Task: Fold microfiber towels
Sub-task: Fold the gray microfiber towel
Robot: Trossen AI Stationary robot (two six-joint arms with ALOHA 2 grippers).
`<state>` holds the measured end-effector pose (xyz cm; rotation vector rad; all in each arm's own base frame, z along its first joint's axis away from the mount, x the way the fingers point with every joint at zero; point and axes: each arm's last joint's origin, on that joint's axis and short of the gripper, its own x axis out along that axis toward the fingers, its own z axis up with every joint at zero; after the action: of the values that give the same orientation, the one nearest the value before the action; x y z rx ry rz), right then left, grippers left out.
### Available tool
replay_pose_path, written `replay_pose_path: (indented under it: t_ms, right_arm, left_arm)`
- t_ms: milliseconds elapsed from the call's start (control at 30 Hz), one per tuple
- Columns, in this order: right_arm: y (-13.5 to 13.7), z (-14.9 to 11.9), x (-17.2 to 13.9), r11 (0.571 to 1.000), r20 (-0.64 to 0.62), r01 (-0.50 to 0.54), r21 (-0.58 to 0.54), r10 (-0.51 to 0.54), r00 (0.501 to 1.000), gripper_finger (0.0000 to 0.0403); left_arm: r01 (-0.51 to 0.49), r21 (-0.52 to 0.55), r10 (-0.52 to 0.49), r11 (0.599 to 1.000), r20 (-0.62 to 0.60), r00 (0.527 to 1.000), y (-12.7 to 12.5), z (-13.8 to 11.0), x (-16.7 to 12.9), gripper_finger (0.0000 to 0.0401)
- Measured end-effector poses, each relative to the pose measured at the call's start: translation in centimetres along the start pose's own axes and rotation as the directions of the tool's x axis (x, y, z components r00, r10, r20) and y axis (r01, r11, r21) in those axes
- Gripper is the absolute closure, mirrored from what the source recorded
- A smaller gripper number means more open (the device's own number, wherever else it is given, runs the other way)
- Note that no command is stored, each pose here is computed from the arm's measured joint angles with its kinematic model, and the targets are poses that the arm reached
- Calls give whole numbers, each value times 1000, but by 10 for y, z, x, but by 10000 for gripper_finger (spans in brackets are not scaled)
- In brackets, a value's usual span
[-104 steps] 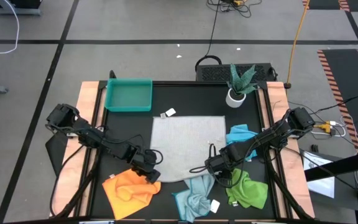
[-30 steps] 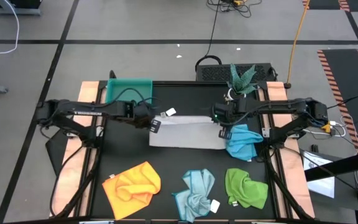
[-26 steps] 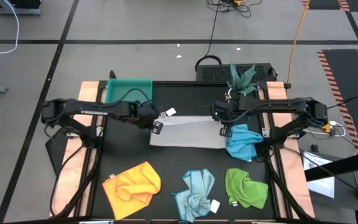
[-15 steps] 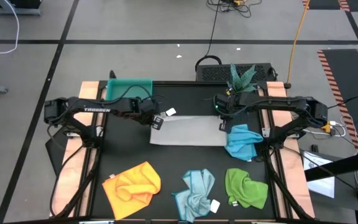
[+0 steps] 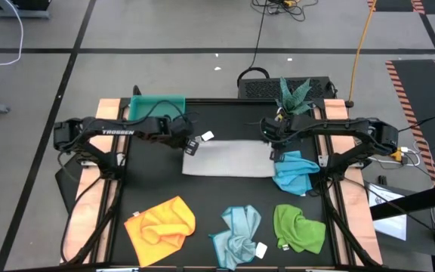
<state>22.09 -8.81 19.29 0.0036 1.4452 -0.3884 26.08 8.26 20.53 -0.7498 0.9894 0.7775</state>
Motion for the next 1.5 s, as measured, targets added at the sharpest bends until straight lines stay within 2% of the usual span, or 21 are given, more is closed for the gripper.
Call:
replay_pose_path:
  t_ms: [200,300,400,500,567,633,800,933,1000,1067,1233,1500]
  right_arm:
    - [-2,2,0,999,15,47,26,-47,999,284]
    - [-1,3,0,998,21,46,42,-47,999,269]
    - [-2,1,-3,994,29,39,106,-43,999,265]
    - [0,0,-10,974,72,-60,217,45,996,270]
    - [5,0,-17,937,127,-181,299,149,981,277]
    - [11,2,-25,898,199,-283,337,225,954,285]
    - [31,10,-48,868,380,-402,291,281,881,308]
    - [45,12,-62,844,467,-466,267,310,828,341]
    - [52,14,-69,834,508,-496,243,326,797,372]
    - [58,13,-73,828,528,-514,222,341,778,394]
    - [63,13,-84,816,589,-538,211,333,736,400]
    - [61,11,-90,809,622,-546,219,316,717,402]
  left_arm:
    - [-12,-22,12,1000,10,1000,6,5,1,309]
    - [-15,-30,15,999,12,1000,7,7,1,295]
    - [4,-46,-5,999,-1,1000,7,7,1,285]
    - [57,-57,-58,997,-12,998,-2,2,0,282]
    - [94,-28,-94,995,1,996,-13,-4,-2,282]
    - [113,5,-113,994,29,993,-25,-12,-4,281]
    - [119,80,-127,990,107,986,-46,-26,-3,281]
    - [47,144,-56,988,58,997,-53,-39,16,282]
    - [17,190,-21,982,15,1000,-55,-46,31,291]
    - [29,224,-17,974,-53,998,-58,-54,43,313]
    - [50,299,-13,953,-125,992,-66,-68,59,390]
    - [16,323,44,946,-178,983,-70,-91,51,397]
